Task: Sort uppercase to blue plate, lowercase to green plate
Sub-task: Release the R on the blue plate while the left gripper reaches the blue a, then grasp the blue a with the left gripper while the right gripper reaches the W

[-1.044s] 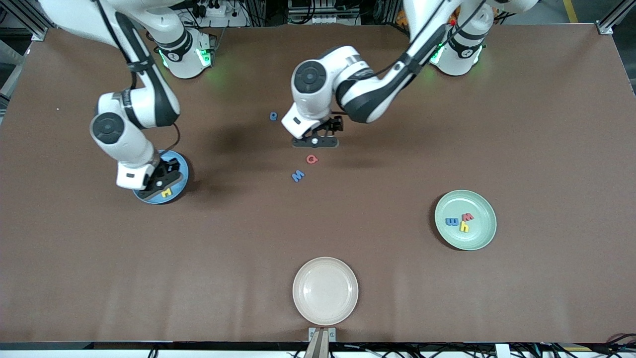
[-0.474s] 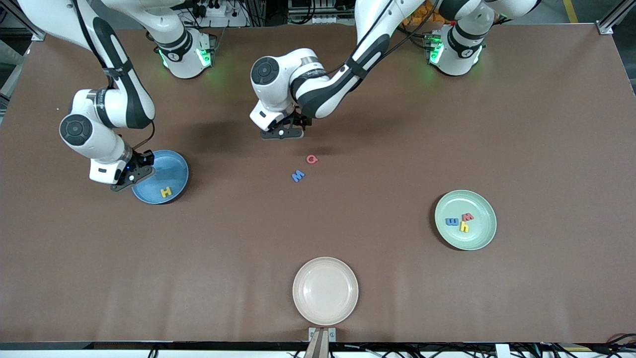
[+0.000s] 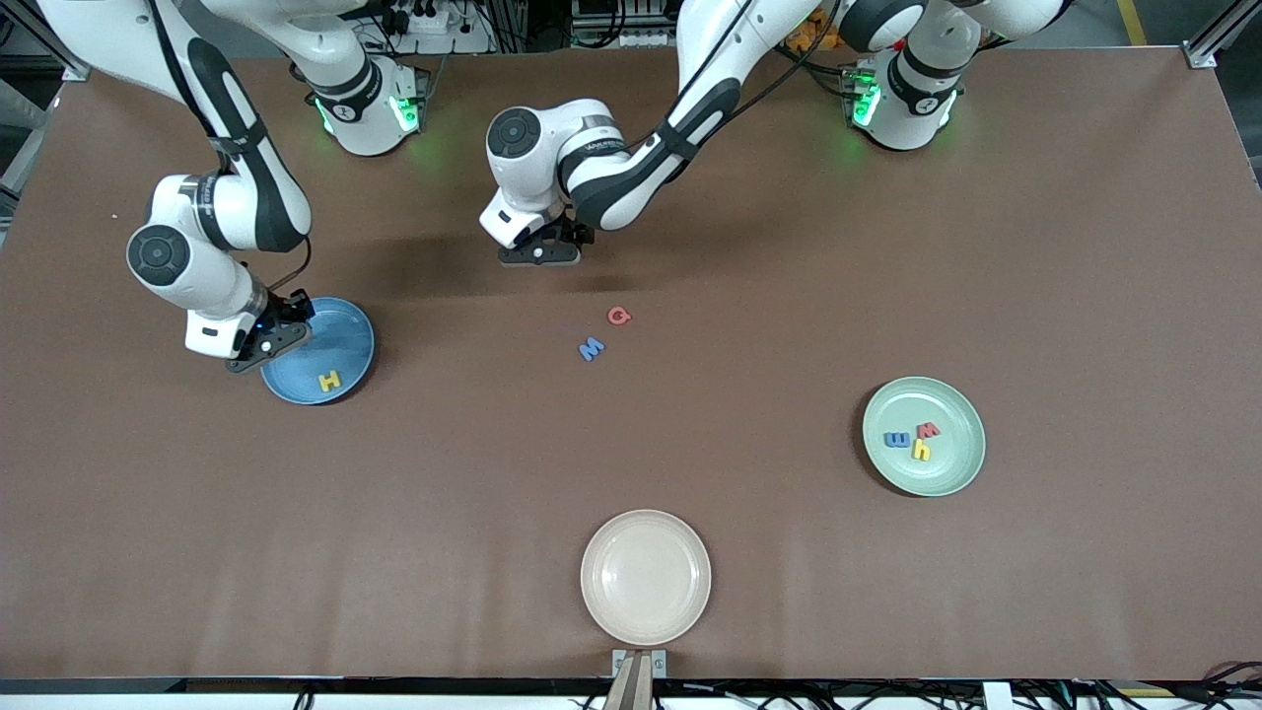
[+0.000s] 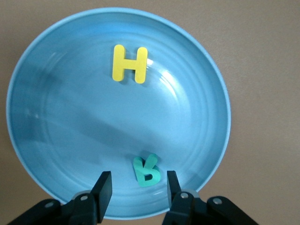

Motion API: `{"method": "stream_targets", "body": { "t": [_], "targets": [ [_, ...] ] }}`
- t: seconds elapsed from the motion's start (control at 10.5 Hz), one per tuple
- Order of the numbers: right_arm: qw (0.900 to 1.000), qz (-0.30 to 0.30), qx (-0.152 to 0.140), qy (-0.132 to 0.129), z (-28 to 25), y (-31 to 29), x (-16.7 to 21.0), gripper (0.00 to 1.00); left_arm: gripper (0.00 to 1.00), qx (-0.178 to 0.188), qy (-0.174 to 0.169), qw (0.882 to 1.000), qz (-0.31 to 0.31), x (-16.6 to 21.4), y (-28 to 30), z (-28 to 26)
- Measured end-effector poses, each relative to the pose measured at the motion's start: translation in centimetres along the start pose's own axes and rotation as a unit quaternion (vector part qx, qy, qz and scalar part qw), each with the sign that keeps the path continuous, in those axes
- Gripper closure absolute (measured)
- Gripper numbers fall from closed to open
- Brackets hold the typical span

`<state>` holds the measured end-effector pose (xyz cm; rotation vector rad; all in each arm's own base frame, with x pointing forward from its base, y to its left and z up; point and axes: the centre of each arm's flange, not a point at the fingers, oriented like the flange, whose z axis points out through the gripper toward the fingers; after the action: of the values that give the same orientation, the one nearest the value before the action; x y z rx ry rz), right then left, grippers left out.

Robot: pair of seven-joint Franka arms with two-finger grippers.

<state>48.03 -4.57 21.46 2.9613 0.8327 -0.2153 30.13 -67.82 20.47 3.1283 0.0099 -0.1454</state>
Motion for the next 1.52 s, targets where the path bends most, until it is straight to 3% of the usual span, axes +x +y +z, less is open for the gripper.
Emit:
{"method": "stream_targets", "body": {
  "t": [0.28,0.76,1.14,1.52],
  "targets": [
    [0.998,0.044,0.036,0.018,-0.8,-2.1,1.6,0.44,0.00,0.011,-0.007,1.000,0.012,-2.0,0.6,2.0],
    [0.990,0.125,0.032,0.053,-4.7,-9.3,6.2,0.44,0.04,0.012,-0.008,1.000,0.026,-3.9,1.3,2.6],
    [0.977,0.172,0.052,0.116,-6.2,-12.6,8.6,0.46,0.11,0.001,-0.006,0.999,0.031,-4.7,1.8,3.1],
    [0.969,0.199,0.056,0.136,-6.4,-16.5,11.0,0.48,0.16,0.003,-0.007,0.999,0.036,-5.4,2.1,3.6]
  ]
}}
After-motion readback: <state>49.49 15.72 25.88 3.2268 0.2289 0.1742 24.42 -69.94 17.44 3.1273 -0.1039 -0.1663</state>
